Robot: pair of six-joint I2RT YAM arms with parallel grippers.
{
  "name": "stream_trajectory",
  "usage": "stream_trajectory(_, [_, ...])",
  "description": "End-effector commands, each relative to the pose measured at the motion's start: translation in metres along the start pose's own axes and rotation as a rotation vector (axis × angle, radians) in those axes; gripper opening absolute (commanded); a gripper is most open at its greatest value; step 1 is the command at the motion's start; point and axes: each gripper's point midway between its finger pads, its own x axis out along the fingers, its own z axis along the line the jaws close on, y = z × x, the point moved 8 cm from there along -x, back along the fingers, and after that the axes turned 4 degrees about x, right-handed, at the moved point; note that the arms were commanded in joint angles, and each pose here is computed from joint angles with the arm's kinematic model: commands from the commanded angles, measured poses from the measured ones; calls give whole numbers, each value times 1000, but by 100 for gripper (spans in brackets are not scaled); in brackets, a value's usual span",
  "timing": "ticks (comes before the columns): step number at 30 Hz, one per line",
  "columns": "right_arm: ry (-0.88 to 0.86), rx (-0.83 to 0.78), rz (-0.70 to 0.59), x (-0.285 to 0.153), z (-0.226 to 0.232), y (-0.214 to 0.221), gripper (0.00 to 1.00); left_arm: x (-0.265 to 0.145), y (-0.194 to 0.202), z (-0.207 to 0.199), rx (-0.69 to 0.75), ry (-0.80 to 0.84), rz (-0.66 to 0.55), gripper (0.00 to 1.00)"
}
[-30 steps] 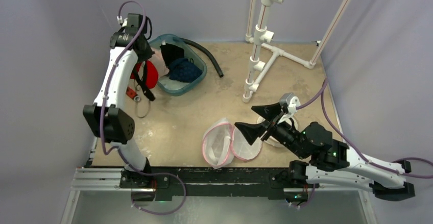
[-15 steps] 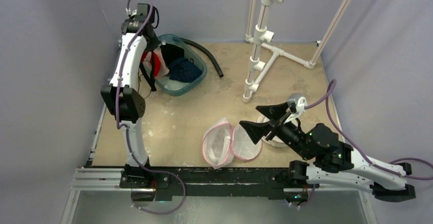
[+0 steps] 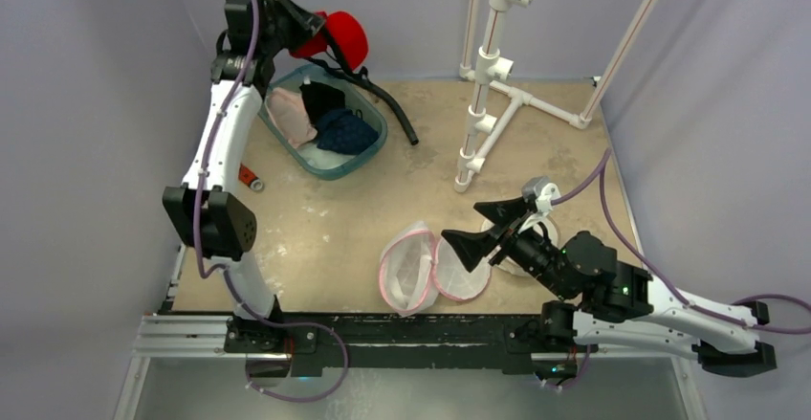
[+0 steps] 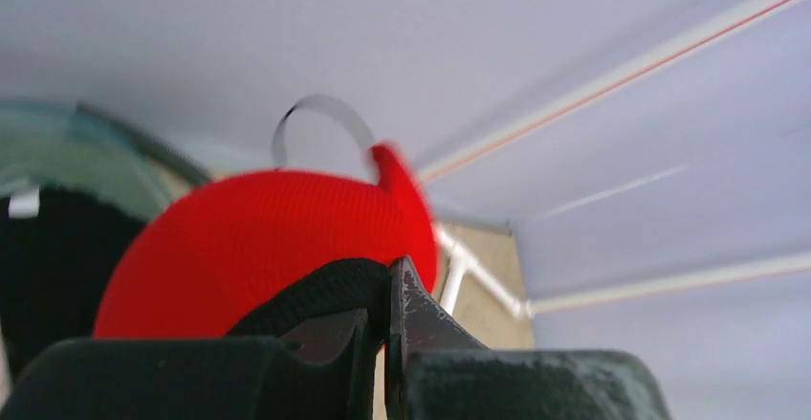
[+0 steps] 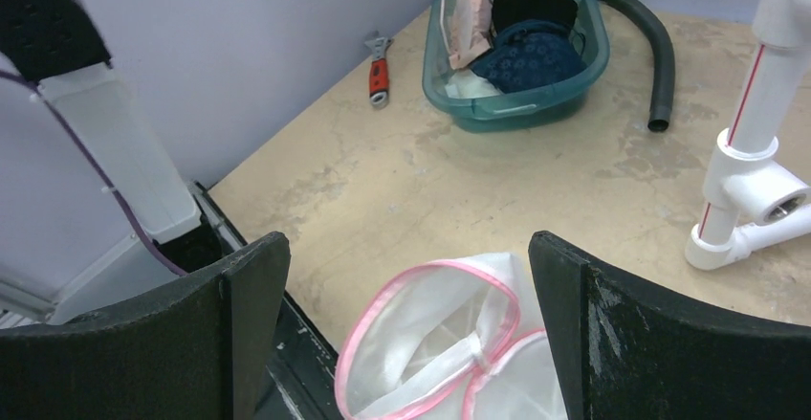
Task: Unzip the laundry bag and remove the bra
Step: Place the bra in the bin.
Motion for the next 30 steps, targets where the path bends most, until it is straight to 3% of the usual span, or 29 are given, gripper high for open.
stream_trajectory(1, [24, 51, -39, -9, -4, -8, 98, 6, 55, 63, -40, 35, 107, 0])
stream_trajectory(5, [26, 54, -37, -10, -4, -10, 98, -6, 109, 105, -3, 20, 214, 0])
stream_trajectory(8, [44, 51, -25, -8, -4, -9, 98, -16, 131, 113, 11, 52, 296, 0])
stream_trajectory(15, [51, 48, -20, -1, -3, -3, 98, -24, 121, 109, 127, 65, 331, 0])
stream_trajectory(19, [47, 34, 2, 4, -3, 6, 98, -13, 80, 81, 222, 146, 257, 0])
stream_trajectory(23, [45, 19, 8, 9, -2, 10, 98, -17, 33, 38, 372, 319, 43, 0])
stream_trajectory(25, [43, 18, 13, 11, -1, 12, 98, -18, 29, 38, 432, 331, -10, 0])
stream_trajectory(30, [46, 13, 16, 13, 0, 13, 98, 2, 94, 94, 336, 274, 228, 0])
